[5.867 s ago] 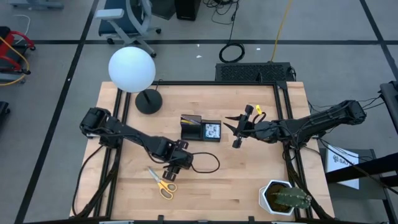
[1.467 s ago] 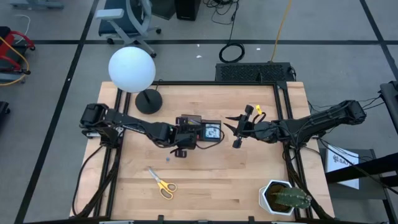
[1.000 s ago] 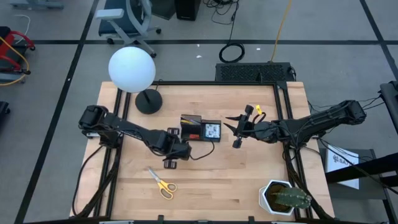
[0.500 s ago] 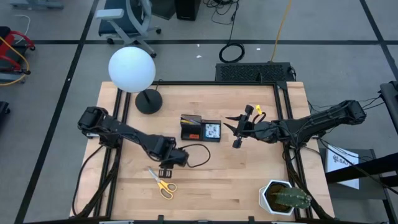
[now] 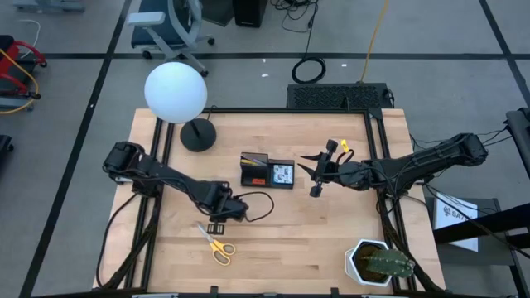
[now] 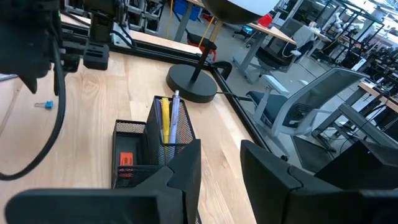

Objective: Pick and place office supplies into organizer
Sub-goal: Put the blue binder clip into the desk organizer

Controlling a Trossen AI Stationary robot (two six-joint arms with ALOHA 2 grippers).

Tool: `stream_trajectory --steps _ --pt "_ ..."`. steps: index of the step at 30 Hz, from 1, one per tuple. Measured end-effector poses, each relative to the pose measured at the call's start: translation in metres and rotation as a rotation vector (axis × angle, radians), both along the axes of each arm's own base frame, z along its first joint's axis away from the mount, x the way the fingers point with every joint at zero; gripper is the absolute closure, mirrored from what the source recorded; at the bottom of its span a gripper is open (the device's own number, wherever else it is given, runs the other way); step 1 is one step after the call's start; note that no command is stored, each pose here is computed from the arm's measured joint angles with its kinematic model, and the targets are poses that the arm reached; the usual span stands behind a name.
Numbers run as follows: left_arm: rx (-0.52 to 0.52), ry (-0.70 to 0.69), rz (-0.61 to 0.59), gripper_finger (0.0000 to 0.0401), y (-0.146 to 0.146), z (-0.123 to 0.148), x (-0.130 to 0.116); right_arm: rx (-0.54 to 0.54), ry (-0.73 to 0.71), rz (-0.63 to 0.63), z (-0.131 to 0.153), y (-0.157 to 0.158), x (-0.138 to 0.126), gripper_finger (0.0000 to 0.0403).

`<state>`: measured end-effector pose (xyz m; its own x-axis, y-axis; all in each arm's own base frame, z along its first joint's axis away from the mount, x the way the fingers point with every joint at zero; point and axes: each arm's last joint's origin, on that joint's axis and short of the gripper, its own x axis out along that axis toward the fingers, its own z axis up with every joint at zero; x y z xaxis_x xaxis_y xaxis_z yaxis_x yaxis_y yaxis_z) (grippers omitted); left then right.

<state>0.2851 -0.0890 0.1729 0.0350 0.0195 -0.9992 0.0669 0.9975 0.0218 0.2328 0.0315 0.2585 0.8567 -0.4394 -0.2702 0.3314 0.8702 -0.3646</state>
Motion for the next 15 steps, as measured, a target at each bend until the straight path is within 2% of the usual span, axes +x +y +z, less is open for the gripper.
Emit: stream_trajectory --steps 15 --pt "-0.011 -0.035 -0.003 0.0258 0.0008 -0.0055 0.0015 0.003 -0.002 -0.001 0.0 0.0 0.0 0.0298"
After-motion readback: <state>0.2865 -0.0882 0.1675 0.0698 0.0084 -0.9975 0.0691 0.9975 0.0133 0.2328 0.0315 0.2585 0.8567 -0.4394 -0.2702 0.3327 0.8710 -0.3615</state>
